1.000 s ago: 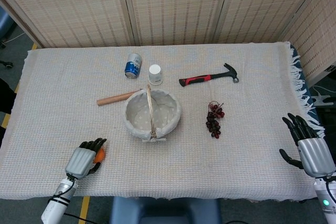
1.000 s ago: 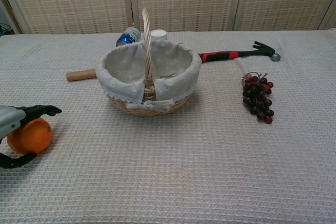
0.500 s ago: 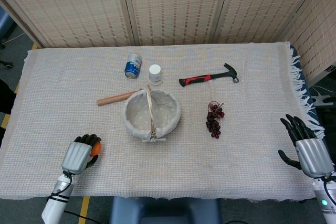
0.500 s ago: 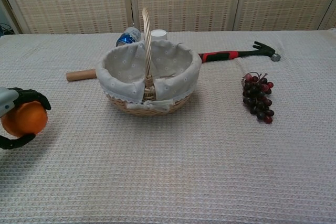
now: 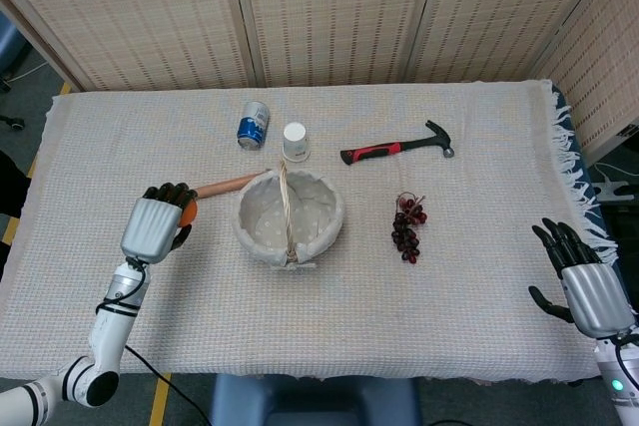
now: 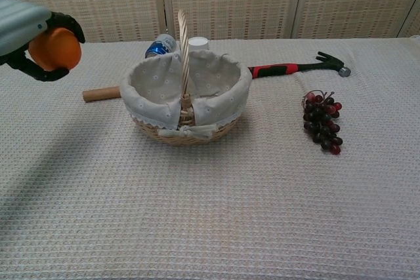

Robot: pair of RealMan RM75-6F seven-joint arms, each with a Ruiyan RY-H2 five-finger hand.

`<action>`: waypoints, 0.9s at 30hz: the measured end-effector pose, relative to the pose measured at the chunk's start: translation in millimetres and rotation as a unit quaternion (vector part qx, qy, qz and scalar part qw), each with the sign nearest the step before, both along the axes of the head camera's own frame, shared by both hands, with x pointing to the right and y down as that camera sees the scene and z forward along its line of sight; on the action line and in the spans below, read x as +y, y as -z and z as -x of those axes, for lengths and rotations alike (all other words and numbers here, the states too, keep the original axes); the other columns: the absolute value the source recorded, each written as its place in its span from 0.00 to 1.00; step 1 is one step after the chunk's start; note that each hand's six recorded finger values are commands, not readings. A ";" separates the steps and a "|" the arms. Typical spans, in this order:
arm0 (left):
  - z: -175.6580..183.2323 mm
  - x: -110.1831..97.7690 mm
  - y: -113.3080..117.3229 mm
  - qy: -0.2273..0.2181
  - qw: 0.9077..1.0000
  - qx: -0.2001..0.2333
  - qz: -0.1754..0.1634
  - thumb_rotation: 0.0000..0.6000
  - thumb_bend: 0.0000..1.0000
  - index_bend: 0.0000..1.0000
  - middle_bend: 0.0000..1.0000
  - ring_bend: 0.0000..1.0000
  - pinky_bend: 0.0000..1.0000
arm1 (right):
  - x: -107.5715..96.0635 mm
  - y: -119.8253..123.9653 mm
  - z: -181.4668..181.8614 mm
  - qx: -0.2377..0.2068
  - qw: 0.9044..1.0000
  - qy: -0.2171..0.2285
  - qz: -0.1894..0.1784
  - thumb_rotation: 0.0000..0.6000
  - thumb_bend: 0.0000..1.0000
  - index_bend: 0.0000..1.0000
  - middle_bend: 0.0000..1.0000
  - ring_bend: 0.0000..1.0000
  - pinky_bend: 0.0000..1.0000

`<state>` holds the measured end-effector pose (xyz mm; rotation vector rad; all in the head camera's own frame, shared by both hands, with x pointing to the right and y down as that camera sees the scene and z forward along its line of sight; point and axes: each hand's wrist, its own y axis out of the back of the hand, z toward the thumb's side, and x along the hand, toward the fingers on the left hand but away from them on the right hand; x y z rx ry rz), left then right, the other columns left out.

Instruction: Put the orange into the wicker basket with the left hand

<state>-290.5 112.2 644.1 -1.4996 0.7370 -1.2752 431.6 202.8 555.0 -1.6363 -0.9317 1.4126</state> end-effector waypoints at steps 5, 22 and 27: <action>-23.9 -3.9 -11.2 0.001 1.000 0.020 0.016 1.00 0.44 0.35 0.43 0.56 0.69 | 1.2 -0.2 0.6 0.000 1.000 0.003 0.002 1.00 0.19 0.00 0.00 0.00 0.24; -66.4 -27.2 -31.5 -0.008 1.000 0.001 0.021 1.00 0.43 0.35 0.43 0.57 0.70 | 2.8 -8.9 4.2 0.011 0.999 0.018 0.028 1.00 0.19 0.00 0.00 0.00 0.24; -60.2 -33.9 -31.8 -0.023 0.999 -0.047 -0.001 1.00 0.43 0.35 0.43 0.57 0.70 | 3.0 -7.5 3.9 0.010 0.999 0.017 0.027 1.00 0.19 0.00 0.00 0.00 0.24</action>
